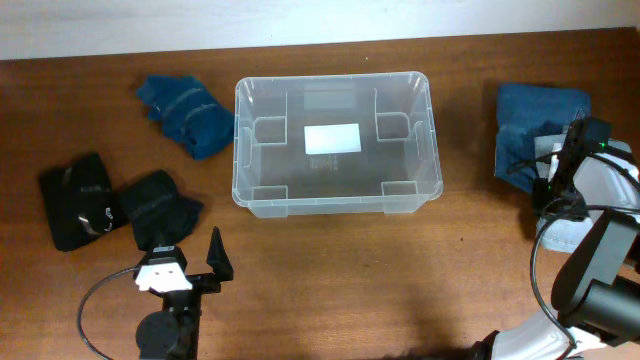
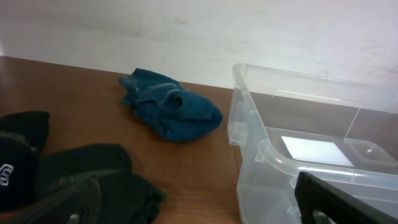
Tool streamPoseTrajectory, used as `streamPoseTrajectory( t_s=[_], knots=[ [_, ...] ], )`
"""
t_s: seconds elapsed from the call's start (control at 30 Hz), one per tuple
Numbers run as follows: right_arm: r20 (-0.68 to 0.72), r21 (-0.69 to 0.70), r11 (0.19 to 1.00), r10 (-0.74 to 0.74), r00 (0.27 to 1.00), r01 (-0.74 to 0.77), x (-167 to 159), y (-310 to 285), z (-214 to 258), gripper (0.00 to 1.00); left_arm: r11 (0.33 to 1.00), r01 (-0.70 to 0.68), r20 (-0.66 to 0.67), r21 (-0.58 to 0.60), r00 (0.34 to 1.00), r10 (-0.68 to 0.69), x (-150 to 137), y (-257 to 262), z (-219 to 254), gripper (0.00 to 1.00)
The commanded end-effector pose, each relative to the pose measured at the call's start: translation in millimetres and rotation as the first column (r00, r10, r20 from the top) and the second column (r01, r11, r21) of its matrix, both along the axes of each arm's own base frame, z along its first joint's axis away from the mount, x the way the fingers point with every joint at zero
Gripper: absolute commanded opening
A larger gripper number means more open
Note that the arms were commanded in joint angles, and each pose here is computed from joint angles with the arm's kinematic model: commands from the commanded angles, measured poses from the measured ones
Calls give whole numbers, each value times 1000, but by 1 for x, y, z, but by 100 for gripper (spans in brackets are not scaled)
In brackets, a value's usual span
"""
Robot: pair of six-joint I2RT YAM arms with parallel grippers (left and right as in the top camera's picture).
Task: Pack container
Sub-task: 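Reach the right gripper to the light-blue folded jeans on the right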
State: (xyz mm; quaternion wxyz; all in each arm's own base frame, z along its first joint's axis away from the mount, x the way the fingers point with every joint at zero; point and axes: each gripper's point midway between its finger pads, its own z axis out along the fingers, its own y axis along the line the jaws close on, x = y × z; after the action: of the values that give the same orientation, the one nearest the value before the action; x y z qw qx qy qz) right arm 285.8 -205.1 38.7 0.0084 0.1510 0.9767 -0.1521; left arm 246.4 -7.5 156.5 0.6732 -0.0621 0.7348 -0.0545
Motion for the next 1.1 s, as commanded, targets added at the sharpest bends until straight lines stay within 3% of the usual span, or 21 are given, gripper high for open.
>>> streamPoseTrajectory(
  t_s=[0.0,0.03,0.27,0.43,0.63,0.77,0.97,1.07],
  knots=[
    [-6,-43,998,-34,999,34,0,-11,2,9,1000,7,-1,15,1000,-7,0,-1,-2,99],
    [10,-46,997,-58,998,59,3,-11,5,4,1000,7,-1,15,1000,-7,0,-1,-2,99],
    [161,150,989,-39,986,15,46,15,50,4,1000,7,-2,15,1000,-7,0,-1,-2,99],
    [258,190,982,-52,965,2,68,19,130,4,1000,7,-1,15,1000,-7,0,-1,-2,99],
    [390,171,983,1,921,-73,72,37,234,4,1000,7,-1,15,1000,-7,0,-1,-2,99],
    [529,167,960,104,842,-223,78,76,297,4,1000,7,-1,15,1000,-7,0,-1,-2,99],
    [723,130,844,278,632,-520,88,168,370,4,1000,7,-1,15,1000,-7,0,-1,-2,99],
    [753,66,825,328,571,-561,88,190,389,4,1000,7,-1,15,1000,-7,0,-1,-2,99]
  ],
)
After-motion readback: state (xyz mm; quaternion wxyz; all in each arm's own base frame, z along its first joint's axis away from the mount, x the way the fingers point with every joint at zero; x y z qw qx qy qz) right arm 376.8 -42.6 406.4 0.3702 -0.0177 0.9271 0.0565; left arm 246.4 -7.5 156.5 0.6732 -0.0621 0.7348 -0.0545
